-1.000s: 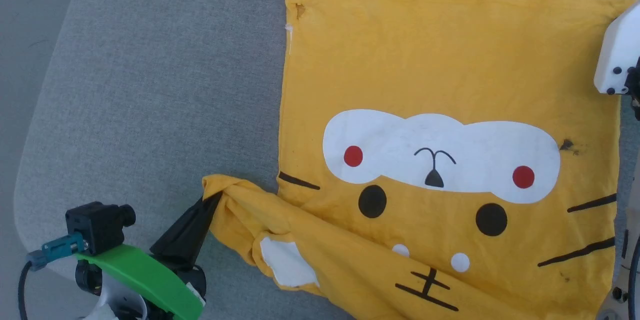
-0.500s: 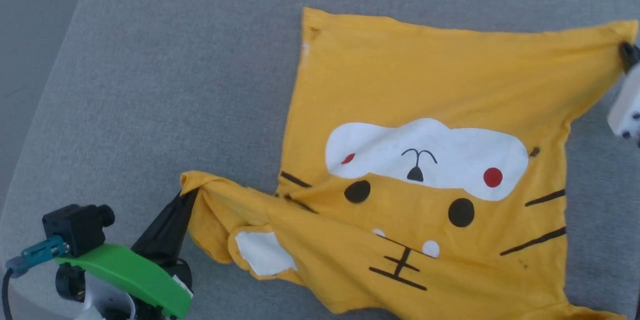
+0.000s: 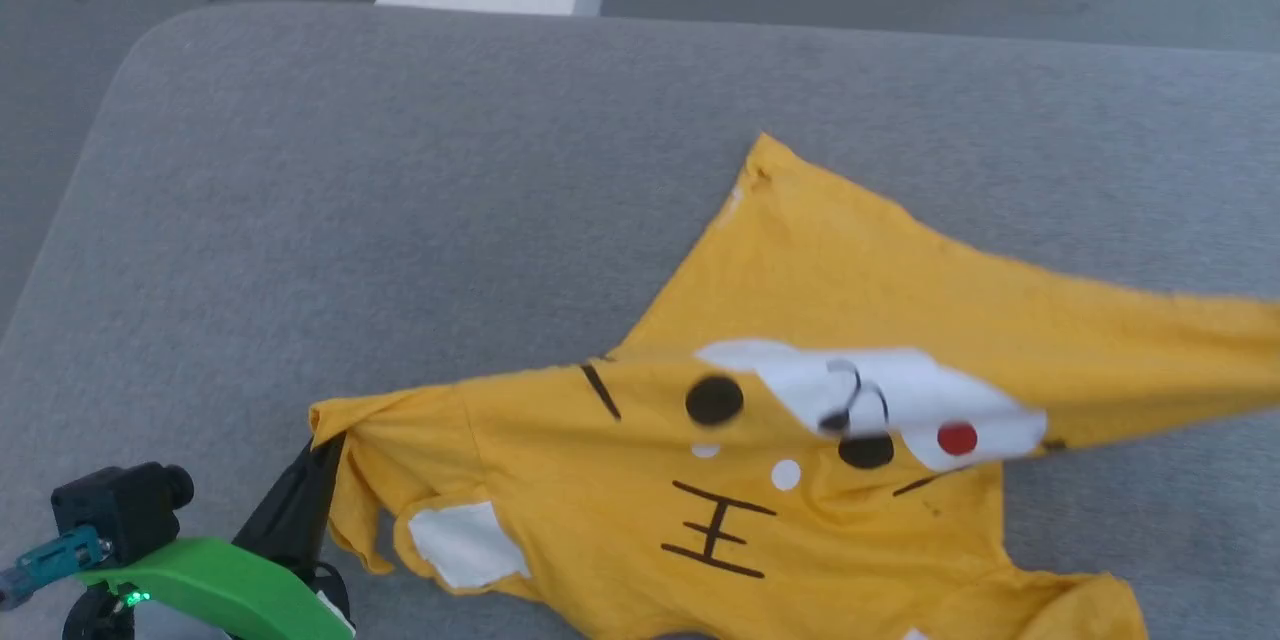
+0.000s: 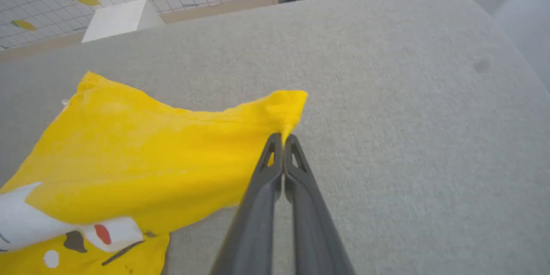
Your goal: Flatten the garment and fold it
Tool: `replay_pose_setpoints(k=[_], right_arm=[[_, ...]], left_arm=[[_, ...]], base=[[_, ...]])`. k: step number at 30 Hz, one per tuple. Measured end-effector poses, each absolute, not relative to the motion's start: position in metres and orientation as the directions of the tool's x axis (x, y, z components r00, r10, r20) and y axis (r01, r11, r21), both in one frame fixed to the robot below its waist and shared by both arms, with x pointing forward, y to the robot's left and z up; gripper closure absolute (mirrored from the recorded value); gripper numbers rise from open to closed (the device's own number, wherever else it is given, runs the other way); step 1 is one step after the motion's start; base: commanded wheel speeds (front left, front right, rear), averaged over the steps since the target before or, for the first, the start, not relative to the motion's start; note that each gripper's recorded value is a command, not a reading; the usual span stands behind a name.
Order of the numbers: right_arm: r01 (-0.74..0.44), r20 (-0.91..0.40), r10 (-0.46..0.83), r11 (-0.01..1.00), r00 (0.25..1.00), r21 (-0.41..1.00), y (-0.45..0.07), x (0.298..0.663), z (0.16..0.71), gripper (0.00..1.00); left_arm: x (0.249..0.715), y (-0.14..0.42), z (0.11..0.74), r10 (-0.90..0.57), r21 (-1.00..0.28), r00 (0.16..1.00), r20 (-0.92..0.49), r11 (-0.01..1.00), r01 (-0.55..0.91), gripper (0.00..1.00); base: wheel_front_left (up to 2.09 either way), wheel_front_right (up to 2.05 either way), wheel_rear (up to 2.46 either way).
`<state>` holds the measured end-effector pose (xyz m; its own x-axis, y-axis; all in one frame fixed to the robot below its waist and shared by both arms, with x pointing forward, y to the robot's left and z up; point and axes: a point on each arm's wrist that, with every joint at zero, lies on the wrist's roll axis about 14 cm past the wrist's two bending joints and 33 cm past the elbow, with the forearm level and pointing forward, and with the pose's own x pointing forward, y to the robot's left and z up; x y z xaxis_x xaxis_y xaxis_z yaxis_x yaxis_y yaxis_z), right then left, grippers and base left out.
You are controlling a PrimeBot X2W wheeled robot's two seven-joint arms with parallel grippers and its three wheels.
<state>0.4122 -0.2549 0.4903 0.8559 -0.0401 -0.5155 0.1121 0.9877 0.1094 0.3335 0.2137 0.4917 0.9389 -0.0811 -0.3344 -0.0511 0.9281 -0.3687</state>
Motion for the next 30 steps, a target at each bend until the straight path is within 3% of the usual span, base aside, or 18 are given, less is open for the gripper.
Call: replay_pose_setpoints(k=[8, 14, 28, 30], right_arm=[[0.273, -0.628, -0.120, 0.950, 0.769, 0.153, -0.288, 0.309, 0.462, 1.00], [0.346, -0.736, -0.074, 0.911, 0.673, 0.225, -0.284, 0.245, 0.424, 1.00], [0.288, -0.775, -0.054, 0.943, 0.629, 0.167, -0.253, 0.250, 0.355, 1.00], [0.293, -0.775, -0.055, 0.941, 0.629, 0.172, -0.253, 0.250, 0.353, 0.58]], left_arm=[[0.339, 0.192, 0.499, -0.149, -0.361, 0.940, -0.307, 0.932, 0.030, 1.00], [0.340, 0.182, 0.505, -0.181, -0.366, 0.939, -0.292, 0.928, 0.066, 1.00], [0.331, 0.171, 0.504, -0.212, -0.370, 0.927, -0.308, 0.925, 0.088, 1.00], [0.330, 0.170, 0.504, -0.215, -0.371, 0.927, -0.308, 0.924, 0.091, 1.00]], base=[[0.00, 0.00, 0.00], [0.00, 0.00, 0.00], [0.00, 0.00, 0.00], [0.00, 0.00, 0.00]])
